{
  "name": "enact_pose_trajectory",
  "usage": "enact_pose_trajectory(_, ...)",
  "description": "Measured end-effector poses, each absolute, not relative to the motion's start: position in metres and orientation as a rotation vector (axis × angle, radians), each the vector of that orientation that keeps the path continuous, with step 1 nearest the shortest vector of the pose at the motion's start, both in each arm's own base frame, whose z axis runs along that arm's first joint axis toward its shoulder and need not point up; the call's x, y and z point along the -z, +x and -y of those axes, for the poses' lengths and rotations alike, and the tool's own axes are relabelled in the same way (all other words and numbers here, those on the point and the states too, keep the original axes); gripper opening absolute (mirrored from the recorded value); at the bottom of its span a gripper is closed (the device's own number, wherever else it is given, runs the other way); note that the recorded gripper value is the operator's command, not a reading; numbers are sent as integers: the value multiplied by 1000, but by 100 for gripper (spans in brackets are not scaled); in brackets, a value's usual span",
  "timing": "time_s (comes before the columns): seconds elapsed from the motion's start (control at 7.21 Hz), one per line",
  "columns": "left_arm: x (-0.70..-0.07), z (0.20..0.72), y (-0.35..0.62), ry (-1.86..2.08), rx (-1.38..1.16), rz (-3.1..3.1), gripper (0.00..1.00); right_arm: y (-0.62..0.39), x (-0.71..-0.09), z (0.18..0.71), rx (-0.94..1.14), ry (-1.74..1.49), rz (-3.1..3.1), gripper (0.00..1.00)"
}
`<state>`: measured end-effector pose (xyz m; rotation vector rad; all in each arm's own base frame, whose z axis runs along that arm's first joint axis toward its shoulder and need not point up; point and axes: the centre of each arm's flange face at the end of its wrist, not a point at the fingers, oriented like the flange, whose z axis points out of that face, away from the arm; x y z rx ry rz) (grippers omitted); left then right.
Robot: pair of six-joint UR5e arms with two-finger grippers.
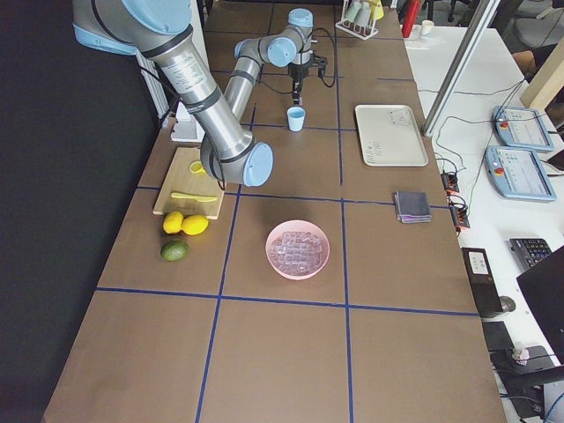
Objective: Mash ice and strawberries in cup
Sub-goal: 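Carry the ice cube with the right gripper over the light-blue cup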
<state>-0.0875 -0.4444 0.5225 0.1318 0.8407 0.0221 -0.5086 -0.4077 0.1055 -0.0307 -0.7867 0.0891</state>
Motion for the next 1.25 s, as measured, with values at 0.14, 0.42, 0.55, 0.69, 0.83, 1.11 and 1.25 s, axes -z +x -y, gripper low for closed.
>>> enact_pose_trajectory(0.14,-523,444,-88,131,-22,-841,100,-540,-103,408,-82,-30,773,1)
enact_pose_trajectory(0.42,-523,444,-88,132,-22,-841,100,-567,-110,407,-74,-36,757,2)
enact_pose_trajectory(0.55,-522,444,-88,132,-22,-841,100,-571,-114,407,-74,-39,751,4)
enact_pose_trajectory(0.69,-522,444,-88,133,-23,-841,100,-573,-118,406,-73,-42,745,16)
enact_pose_trajectory(0.83,-522,445,-88,133,-23,-841,100,-574,-120,405,-71,-45,741,42)
enact_pose_trajectory(1.11,-522,444,-88,132,-22,-841,100,-575,-123,404,-70,-49,737,82)
enact_pose_trajectory(1.25,-522,444,-88,132,-22,-841,100,-575,-125,404,-71,-50,734,88)
